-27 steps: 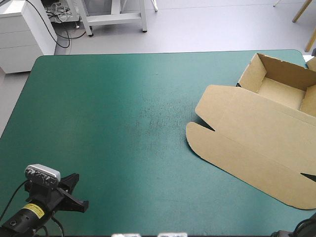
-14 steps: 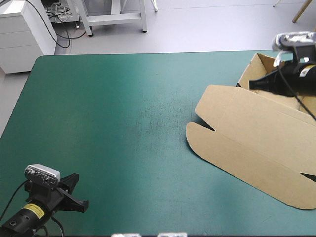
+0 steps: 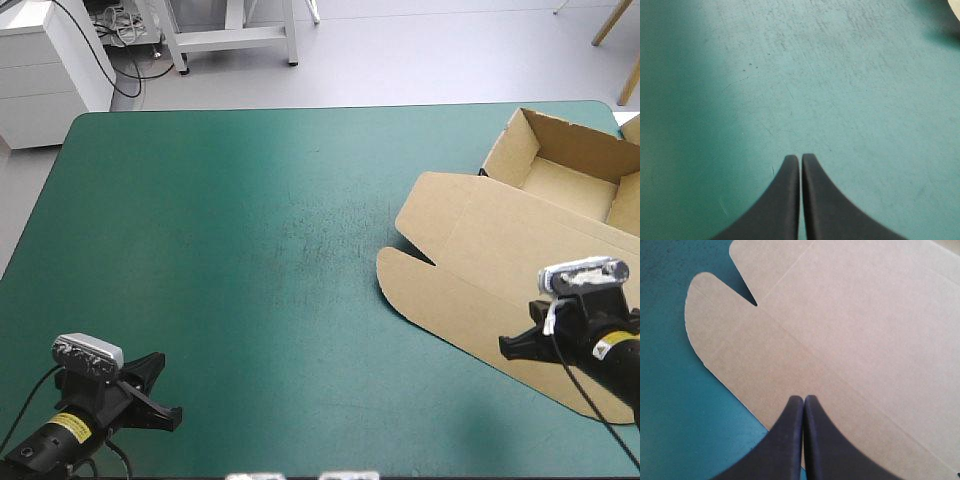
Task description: Fold the box
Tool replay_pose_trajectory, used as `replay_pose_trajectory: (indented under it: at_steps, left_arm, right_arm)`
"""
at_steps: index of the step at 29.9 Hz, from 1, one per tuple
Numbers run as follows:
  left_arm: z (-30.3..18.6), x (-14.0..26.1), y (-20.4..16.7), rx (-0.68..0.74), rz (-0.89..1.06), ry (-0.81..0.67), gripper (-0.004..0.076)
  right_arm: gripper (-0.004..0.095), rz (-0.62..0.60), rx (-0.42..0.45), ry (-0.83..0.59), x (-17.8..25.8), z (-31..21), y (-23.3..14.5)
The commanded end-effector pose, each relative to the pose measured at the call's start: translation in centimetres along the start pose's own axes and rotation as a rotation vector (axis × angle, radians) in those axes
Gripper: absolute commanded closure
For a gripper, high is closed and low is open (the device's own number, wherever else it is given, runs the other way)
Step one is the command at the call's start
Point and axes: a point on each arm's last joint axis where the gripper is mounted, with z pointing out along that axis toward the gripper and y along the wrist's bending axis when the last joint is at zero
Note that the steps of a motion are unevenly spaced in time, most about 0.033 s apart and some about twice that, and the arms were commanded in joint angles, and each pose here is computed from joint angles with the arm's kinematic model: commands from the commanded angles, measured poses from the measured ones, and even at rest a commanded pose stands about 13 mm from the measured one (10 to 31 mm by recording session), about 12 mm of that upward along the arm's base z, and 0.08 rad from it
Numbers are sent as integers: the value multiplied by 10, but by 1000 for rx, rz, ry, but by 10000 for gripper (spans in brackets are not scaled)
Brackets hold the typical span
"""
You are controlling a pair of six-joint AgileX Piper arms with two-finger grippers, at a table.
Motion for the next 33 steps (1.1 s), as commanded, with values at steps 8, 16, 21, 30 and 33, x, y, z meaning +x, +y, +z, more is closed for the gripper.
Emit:
replay_pose_trajectory:
  at_steps: [8,16,21,30,33]
  left_arm:
    - [-3,-13,-1,8,-15,-85,731]
    - [-3,-13,-1,8,-15,-85,731]
    - [-3,-13,-1,7,5,-85,731]
    - [-3,-13,-1,7,5,-85,731]
    - [-3,-13,-1,7,5,-85,731]
  right_arm:
    - [928,4,28,-118,65,18,5]
    - [928,13,33,-154,66,20,5]
    - [928,13,33,-154,66,20,5]
    - [928,13,33,-154,66,20,5]
    - [928,13,33,-154,66,20,5]
